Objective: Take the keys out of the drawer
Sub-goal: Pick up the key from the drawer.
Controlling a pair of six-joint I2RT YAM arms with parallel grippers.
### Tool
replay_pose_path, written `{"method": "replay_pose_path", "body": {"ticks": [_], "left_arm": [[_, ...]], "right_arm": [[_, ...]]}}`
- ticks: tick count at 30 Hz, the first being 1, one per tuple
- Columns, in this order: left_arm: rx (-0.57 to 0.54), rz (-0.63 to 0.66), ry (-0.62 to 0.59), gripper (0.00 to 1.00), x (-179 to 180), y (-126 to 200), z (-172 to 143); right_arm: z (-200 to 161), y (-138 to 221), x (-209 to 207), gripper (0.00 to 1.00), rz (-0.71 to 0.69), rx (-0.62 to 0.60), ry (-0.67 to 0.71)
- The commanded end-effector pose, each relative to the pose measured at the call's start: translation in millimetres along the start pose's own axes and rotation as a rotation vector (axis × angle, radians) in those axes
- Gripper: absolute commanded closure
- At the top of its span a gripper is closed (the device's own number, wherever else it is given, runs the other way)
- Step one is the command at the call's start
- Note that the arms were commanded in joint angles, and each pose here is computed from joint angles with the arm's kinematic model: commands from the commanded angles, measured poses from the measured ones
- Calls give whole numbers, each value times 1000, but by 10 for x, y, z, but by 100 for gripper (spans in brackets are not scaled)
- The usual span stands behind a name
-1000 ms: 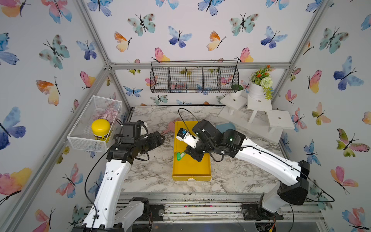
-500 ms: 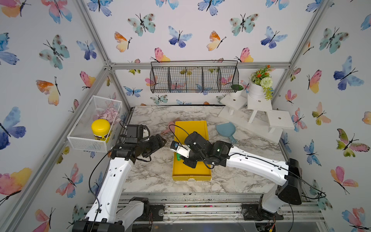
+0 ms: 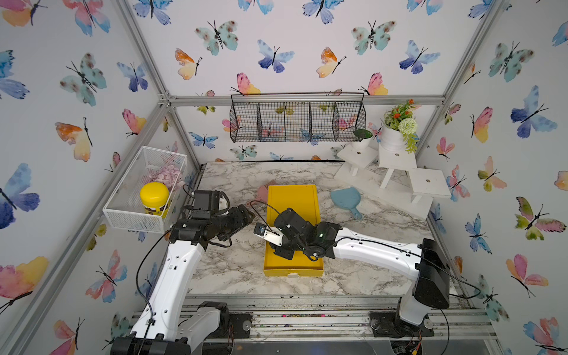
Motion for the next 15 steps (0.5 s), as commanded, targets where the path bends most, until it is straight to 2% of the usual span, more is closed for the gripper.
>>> {"method": "replay_pose_path", "body": {"ticks": [1, 6, 15], "left_arm": [[-16, 5, 13, 18, 5, 53, 2], [-16, 2, 19, 18, 17, 29, -11], [-15, -9, 15, 19, 16, 7, -20]], "right_arm": [[-128, -53, -24, 71, -27, 46, 3], [-324, -46, 14, 71, -4, 125, -8], [-470, 103, 101, 72, 74, 198, -36]]}}
Point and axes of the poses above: each gripper's point midway between its finger pads, its own y axis back along the fingers, its own x axis along the line the jaws close on, z = x × y, the point moved 5 cm from there along y, back along the fingers, and after that the axes turned 14 degrees about -y, right-handed, at the moved point
